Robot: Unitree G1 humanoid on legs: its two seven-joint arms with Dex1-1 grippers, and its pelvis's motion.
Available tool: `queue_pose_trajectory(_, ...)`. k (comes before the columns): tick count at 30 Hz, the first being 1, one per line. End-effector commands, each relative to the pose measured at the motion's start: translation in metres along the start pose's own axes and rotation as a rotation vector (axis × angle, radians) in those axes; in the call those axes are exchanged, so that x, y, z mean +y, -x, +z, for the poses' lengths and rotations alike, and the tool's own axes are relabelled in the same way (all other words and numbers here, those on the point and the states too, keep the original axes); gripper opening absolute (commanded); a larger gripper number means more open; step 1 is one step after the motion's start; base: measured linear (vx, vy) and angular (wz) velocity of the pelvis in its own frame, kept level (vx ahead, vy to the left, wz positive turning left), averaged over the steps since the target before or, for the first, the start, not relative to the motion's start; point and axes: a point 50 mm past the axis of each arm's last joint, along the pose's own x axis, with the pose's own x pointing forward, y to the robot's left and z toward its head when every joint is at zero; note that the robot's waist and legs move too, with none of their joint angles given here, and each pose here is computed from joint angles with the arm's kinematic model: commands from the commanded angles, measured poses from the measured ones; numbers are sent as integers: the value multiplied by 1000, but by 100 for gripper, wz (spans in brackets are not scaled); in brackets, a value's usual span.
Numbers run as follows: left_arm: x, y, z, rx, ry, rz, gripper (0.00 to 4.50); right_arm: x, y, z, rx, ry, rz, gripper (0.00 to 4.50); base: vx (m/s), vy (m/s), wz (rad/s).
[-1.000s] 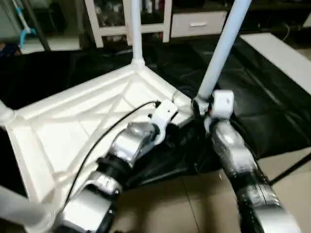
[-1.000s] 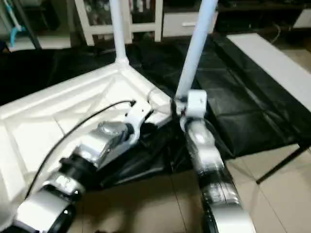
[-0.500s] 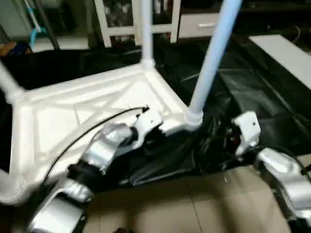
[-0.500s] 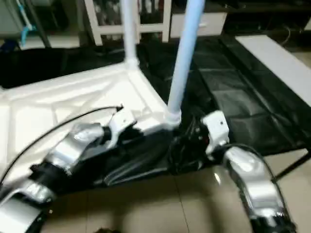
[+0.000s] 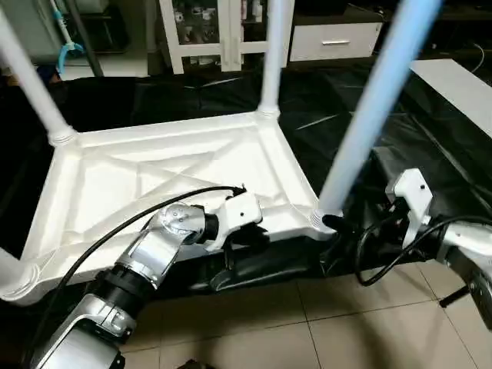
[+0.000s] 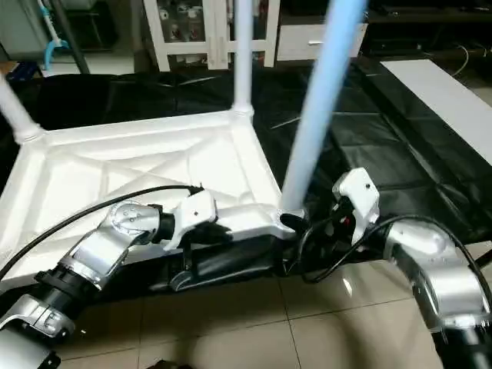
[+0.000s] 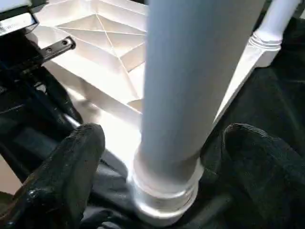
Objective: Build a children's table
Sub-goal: Insert table leg to table base
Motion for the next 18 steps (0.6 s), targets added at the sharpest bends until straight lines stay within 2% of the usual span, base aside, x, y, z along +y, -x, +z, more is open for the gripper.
queue_pose_trajectory(1, -11, -9, 2, -16, -17, -78, 0, -4, 0, 1, 11, 12, 28, 443, 0, 0, 0)
queue_pose_trajectory(5, -12, -8, 3, -13, -20, -82, 0, -9, -2, 1, 12, -1, 68, 443, 0, 0, 0)
queue_pose_trajectory(6, -12, -7, 3, -12, -21, -84, 0, -11, -3, 0, 12, -4, 71, 415, 0, 0, 0)
queue_pose_trajectory(10, -12, -6, 4, -9, -25, -87, 0, -15, -5, -1, 14, -22, 127, 401, 0, 0, 0)
queue_pose_trajectory(12, -12, -6, 3, -6, -26, -94, 0, -17, -5, -3, 28, -20, 156, 371, 0, 0, 0)
queue_pose_trajectory(18, -14, -5, 3, -2, -31, -113, 0, -22, -9, -8, 74, 0, 219, 324, 0, 0, 0)
